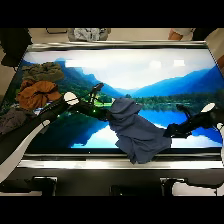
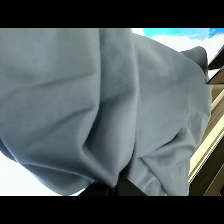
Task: Fold the shirts.
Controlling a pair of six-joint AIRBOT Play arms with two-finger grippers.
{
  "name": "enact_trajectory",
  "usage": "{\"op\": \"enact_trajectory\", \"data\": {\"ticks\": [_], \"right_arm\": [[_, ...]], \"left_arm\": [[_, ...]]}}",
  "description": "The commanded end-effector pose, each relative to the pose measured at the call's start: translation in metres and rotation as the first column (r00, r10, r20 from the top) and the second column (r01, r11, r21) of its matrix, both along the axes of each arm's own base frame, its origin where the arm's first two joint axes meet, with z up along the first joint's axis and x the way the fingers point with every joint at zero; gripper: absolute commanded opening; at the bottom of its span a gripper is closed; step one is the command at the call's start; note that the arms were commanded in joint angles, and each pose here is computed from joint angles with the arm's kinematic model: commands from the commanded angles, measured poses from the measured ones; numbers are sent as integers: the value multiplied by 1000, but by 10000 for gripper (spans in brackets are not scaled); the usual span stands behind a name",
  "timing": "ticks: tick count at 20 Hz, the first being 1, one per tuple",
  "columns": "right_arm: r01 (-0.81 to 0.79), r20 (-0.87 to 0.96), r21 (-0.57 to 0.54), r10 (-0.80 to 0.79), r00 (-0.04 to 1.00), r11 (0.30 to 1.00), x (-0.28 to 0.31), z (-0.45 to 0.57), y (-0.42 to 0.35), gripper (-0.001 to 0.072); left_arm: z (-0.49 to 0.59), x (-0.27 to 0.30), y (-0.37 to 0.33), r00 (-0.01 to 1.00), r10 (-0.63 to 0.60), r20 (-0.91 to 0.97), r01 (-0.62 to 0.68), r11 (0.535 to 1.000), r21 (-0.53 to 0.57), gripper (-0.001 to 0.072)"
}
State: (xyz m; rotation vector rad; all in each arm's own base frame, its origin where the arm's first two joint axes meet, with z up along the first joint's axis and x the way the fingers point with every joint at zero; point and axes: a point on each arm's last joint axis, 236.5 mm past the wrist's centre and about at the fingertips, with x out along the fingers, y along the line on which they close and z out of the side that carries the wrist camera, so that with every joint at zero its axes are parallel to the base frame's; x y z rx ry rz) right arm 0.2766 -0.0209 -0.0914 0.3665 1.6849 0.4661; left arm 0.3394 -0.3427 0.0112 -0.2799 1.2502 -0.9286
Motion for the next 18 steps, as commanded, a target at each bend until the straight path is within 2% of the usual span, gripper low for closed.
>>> {"op": "enact_trajectory", "data": {"ticks": [1, 2, 3, 4, 6, 8, 10, 11, 13, 15, 16, 18], "right_arm": [[-3, 52, 33, 1, 999, 999, 13, -14, 26, 637], [-29, 77, 50, 25, 997, 998, 20, -10, 37, 445], [-66, 101, 63, 60, 993, 996, 27, 0, 45, 90], [-96, 132, 60, 88, 987, 994, 37, 13, 48, 43], [-162, 292, 6, 154, 944, 987, 73, 68, 44, 42], [-148, 528, -104, 181, 830, 984, 116, 157, 35, 42], [-61, 778, -238, 228, 585, 969, 138, 289, 28, 42], [20, 878, -288, 256, 405, 957, 132, 368, 29, 42], [204, 946, -324, 321, 49, 924, 84, 506, 34, 42], [303, 927, -263, 326, -184, 916, 11, 588, 52, 42], [316, 923, -225, 305, -235, 922, -18, 604, 60, 42], [312, 930, -187, 269, -248, 932, -55, 609, 72, 42]], "left_arm": [[0, 5, 0, 1000, 15, 14, -15, 1000, -2, 25], [1, 7, 0, 1000, 20, 20, -19, 1000, -3, 25], [4, 8, 1, 1000, 21, 23, -21, 1000, -6, 25], [12, 12, 3, 999, 20, 32, -20, 1000, -14, 24], [55, 26, 11, 993, 21, 119, -14, 998, -53, 23], [131, 46, 26, 950, 58, 308, -32, 995, -90, 23], [233, 49, 48, 845, 111, 524, -42, 989, -141, 23], [290, 41, 63, 769, 149, 622, -45, 983, -179, 24], [388, 7, 96, 614, 240, 752, -52, 963, -265, 24], [459, -39, 122, 488, 332, 807, -48, 934, -355, 24], [480, -62, 128, 448, 359, 819, -33, 922, -386, 23], [498, -101, 132, 427, 368, 826, 5, 912, -409, 24]]}}
